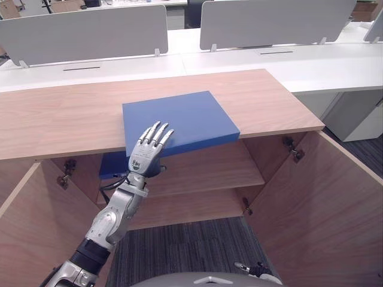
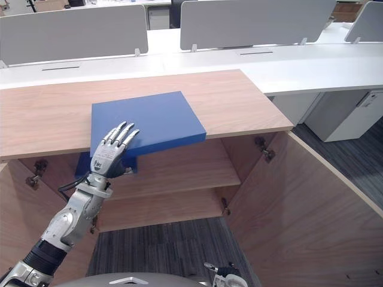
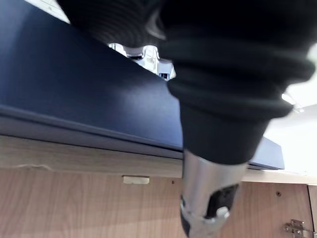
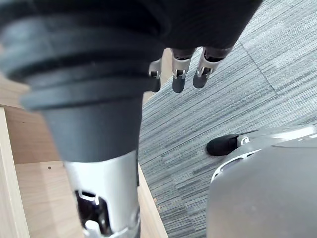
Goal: Walk over to the cabinet, pick up the folder, carry it to the office cabinet, place the folder inside the office cabinet, then close the office cabinet door
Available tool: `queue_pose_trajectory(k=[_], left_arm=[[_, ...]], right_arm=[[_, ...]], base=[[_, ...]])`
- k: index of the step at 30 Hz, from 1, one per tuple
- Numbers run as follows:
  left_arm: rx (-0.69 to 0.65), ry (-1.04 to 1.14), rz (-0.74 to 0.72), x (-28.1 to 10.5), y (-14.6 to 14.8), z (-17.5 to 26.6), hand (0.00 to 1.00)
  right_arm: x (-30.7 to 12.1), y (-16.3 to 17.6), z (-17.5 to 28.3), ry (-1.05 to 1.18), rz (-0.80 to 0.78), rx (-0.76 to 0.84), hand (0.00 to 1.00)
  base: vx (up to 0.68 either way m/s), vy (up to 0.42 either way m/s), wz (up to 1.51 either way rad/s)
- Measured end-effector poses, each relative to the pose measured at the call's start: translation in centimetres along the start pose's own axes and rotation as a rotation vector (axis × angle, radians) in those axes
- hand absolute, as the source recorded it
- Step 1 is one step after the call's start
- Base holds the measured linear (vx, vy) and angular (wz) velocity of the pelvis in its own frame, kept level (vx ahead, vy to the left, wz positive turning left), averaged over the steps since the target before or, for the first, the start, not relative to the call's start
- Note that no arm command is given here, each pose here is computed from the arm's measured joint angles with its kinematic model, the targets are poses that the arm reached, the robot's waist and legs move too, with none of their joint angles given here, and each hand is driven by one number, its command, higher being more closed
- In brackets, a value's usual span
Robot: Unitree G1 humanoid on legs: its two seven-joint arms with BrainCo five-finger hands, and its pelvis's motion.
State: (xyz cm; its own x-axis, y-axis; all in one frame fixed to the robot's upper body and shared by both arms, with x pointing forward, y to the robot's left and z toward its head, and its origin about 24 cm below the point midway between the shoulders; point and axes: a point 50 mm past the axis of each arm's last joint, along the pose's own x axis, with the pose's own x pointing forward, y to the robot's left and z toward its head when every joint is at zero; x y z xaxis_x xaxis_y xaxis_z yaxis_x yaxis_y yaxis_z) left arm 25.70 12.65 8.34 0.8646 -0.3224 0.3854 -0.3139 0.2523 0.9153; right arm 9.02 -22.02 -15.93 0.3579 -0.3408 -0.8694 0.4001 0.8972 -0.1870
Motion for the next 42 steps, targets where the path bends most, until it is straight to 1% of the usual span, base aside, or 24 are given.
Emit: queue_pose_trajectory(k=[1, 2, 7, 14, 20, 23, 27, 29, 32, 33, 34, 37, 38, 39, 40, 42], left_arm=[[0.004, 0.008, 0.001, 0.0, 0.0, -0.1, 0.0], [0.005, 0.011, 0.001, 0.0, 0.0, -0.1, 1.0], [0.009, 0.044, 0.012, 0.1, 0.0, -0.5, 1.0], [0.025, 0.085, 0.086, 0.6, 1.2, -1.4, 1.0], [0.029, 0.095, 0.119, 0.6, 1.9, -1.7, 1.0], [-0.003, 0.08, 0.147, 0.2, 2.6, -1.2, 1.0], [-0.094, 0.027, 0.201, -0.3, 3.7, 0.2, 1.0], [-0.146, -0.01, 0.24, -0.2, 4.4, 1.2, 1.0], [-0.304, -0.075, 0.31, -0.4, 5.7, 3.8, 1.0], [-0.394, -0.112, 0.337, -0.6, 6.3, 5.0, 1.0], [-0.442, -0.133, 0.35, -0.6, 6.5, 5.7, 1.0], [-0.732, -0.226, 0.407, -0.9, 8.0, 8.5, 1.0], [-0.774, -0.231, 0.414, -0.9, 8.2, 8.7, 1.0], [-0.844, -0.23, 0.427, -1.1, 8.5, 8.9, 1.0], [-0.879, -0.227, 0.43, -1.1, 8.6, 9.0, 1.0], [-1.006, -0.193, 0.435, -1.2, 8.5, 9.1, 1.0]], right_arm=[[0.0, 0.0, 0.0, 0.0, 0.001, 0.003, 0.0], [0.0, 0.0, 0.0, 0.001, 0.002, 0.003, 0.0], [0.0, 0.0, -0.1, 0.005, 0.015, 0.022, 0.0], [0.0, -0.1, -0.2, 0.007, 0.024, 0.023, 0.0], [0.0, -0.1, -0.2, 0.007, 0.024, 0.022, 0.0], [0.0, -0.1, -0.2, 0.006, 0.025, 0.02, 0.0], [0.0, 0.1, 0.0, -0.009, 0.037, -0.014, 0.0], [0.0, 0.1, 0.2, -0.021, 0.04, -0.018, 0.0], [-0.1, 0.4, 0.6, -0.052, 0.052, -0.048, 0.0], [-0.1, 0.5, 0.8, -0.064, 0.05, -0.052, 0.0], [-0.2, 0.6, 0.8, -0.067, 0.053, -0.059, 0.0], [-0.2, 1.0, 1.3, -0.099, 0.064, -0.082, 0.0], [-0.3, 1.1, 1.4, -0.108, 0.066, -0.088, 0.0], [-0.4, 1.3, 1.7, -0.128, 0.064, -0.092, 0.0], [-0.4, 1.4, 1.8, -0.136, 0.066, -0.096, 0.0], [-0.6, 1.8, 1.9, -0.16, 0.079, -0.106, 0.0]], base=[[0.0, 0.0, 0.0], [0.0, 0.0, 0.0], [0.0, 0.0, 0.0], [0.0, 0.0, 0.0], [0.0, 0.0, 0.0], [0.0, 0.0, 0.0], [0.0, 0.0, 0.0], [0.0, 0.0, -0.02], [0.0, -0.001, -0.03], [0.0, 0.0, 0.0], [0.0, 0.0, 0.0], [-0.03, -0.005, -0.1], [-0.04, -0.014, -0.09], [-0.04, -0.013, -0.08], [-0.07, -0.015, -0.12], [-0.05, -0.015, -0.06]])
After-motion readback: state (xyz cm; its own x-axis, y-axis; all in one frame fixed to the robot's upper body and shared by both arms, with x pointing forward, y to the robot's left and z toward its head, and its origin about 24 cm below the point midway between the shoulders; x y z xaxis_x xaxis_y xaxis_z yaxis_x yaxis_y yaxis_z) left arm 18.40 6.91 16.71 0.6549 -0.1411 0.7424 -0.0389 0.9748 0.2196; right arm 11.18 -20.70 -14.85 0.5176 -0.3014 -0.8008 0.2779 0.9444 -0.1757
